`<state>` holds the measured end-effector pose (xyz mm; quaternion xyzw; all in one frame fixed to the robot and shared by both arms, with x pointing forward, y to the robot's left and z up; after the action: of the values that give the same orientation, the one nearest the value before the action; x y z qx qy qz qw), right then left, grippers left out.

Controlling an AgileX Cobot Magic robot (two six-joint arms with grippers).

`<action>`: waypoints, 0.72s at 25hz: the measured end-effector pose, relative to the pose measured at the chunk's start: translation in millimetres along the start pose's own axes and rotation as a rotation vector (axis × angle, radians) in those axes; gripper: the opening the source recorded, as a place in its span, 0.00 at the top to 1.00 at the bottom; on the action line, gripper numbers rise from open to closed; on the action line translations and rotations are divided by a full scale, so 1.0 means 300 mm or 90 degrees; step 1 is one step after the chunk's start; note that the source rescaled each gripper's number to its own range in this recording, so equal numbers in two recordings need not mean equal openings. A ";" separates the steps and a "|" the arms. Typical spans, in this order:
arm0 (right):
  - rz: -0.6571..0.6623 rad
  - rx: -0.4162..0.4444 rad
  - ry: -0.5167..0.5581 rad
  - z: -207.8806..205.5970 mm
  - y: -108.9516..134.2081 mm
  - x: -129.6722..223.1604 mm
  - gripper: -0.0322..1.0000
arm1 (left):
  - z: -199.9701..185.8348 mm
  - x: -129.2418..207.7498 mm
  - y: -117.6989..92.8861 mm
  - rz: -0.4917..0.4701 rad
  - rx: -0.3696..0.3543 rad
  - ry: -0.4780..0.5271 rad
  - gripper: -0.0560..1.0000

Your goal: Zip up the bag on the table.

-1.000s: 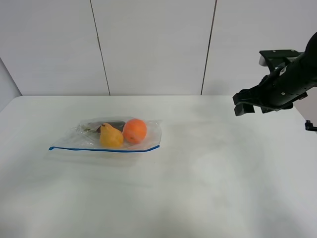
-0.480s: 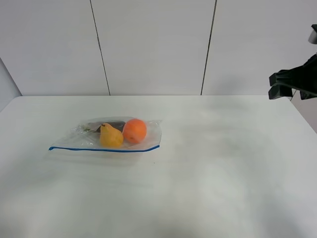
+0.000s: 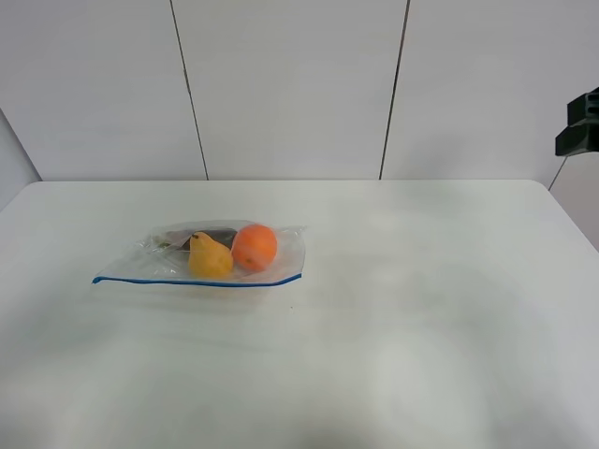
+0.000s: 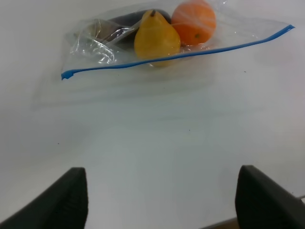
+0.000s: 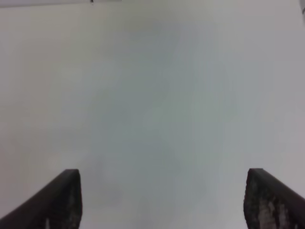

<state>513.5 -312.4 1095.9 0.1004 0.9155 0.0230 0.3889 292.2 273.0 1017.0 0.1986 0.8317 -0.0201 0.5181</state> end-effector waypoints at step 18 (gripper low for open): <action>0.026 -0.046 -0.239 -0.589 -0.027 0.162 0.00 | 0.000 0.000 0.000 0.000 0.000 0.000 0.16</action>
<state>352.7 -304.3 1183.6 0.1075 0.8235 0.0443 0.5553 292.2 273.0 1017.0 0.1986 0.8317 -0.0201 0.5181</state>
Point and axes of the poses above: a point on each arm's last joint axis where the gripper is mounted, z pointing out along that axis toward the gripper, y along the wrist's bending axis when the last joint is at zero, x = y × z, the point moved 7 cm from there along z, pointing out along that axis toward the gripper, and after that the axes turned 12 degrees about z, right-handed, at the moved point
